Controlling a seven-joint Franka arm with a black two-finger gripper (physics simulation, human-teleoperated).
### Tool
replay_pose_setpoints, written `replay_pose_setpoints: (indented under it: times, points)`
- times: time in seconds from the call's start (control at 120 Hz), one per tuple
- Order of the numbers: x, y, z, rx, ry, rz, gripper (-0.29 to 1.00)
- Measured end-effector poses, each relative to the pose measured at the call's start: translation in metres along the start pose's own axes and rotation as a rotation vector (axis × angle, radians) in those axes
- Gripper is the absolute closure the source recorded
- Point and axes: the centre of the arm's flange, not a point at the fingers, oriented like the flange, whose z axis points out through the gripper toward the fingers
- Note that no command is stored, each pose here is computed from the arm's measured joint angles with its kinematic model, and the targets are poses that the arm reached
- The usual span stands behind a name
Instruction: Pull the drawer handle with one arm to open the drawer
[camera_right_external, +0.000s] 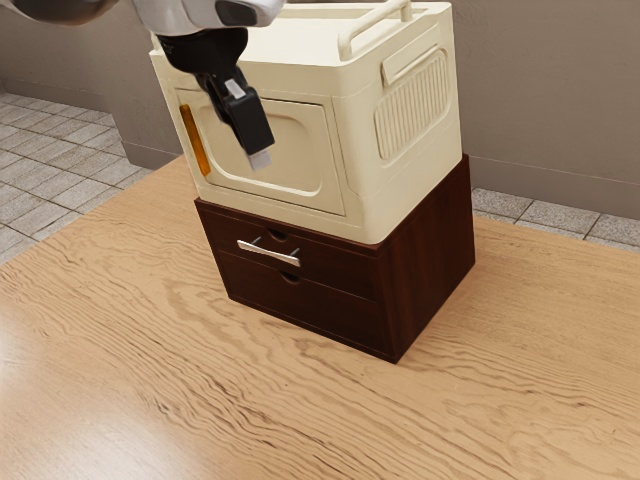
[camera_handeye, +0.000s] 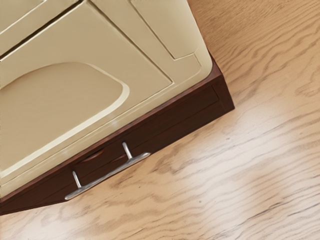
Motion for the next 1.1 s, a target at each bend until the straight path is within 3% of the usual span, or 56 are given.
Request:
replay_pose_setpoints:
  times: [0.517, 0.667, 0.825, 1.1]
  points:
    - [0.010, 0.021, -0.020, -0.010, 0.117, 0.164, 0.00]
    - [0.007, 0.014, -0.009, 0.015, 0.083, 0.200, 0.00]
    - [-0.024, 0.022, 0.026, 0.015, 0.012, 0.256, 0.00]
    - [-0.084, 0.048, 0.031, 0.118, 0.082, 0.349, 0.00]
